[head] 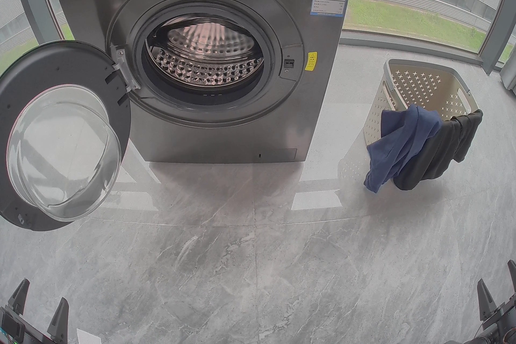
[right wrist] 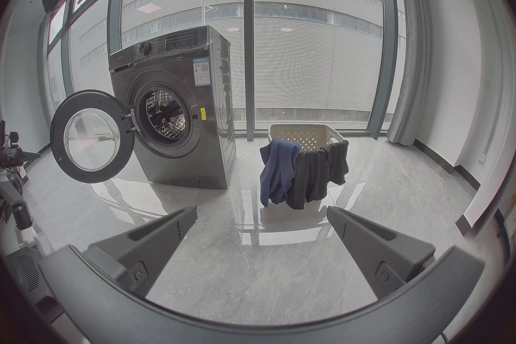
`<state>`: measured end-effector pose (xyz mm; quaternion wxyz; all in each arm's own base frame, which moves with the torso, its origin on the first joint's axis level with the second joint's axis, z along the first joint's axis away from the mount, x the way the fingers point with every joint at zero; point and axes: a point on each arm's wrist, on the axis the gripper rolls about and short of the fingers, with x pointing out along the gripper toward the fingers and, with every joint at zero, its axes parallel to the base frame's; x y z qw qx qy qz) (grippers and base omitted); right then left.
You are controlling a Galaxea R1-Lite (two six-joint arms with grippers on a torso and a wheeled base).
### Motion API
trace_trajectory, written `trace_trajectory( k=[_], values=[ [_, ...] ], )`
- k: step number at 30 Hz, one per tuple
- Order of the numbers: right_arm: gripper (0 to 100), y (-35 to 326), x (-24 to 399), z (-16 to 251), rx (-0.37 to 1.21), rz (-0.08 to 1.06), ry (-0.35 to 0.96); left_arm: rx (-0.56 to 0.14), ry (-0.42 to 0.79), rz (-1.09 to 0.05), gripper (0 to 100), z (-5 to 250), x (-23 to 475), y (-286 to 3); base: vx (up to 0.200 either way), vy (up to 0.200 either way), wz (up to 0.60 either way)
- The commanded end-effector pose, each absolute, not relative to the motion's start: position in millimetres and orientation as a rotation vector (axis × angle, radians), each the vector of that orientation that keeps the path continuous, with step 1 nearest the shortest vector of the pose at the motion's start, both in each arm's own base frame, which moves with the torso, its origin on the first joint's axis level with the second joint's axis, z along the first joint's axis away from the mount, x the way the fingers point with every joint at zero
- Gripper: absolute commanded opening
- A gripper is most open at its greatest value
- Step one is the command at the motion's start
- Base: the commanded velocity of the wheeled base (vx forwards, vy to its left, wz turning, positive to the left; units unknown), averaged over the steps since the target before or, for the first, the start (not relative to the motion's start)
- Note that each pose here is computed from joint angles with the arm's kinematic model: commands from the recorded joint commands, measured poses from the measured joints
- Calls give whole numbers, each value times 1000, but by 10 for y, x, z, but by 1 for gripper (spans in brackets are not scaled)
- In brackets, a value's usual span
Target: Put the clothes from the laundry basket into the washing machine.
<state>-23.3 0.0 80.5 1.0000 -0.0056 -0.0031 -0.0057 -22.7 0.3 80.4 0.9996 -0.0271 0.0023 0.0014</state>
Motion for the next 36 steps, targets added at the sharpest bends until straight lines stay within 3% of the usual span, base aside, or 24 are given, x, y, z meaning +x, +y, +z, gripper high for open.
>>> trace_trajectory(
  k=[1, 36],
  values=[
    [100, 1, -228, 755, -12, -12, 0, -55, 6, 3, 100, 755, -227, 3, 0, -200, 0],
    [100, 0, -228, 755, -9, -11, 0, -60, 6, 11, 100, 755, -227, 5, 0, -200, 0]
  ],
)
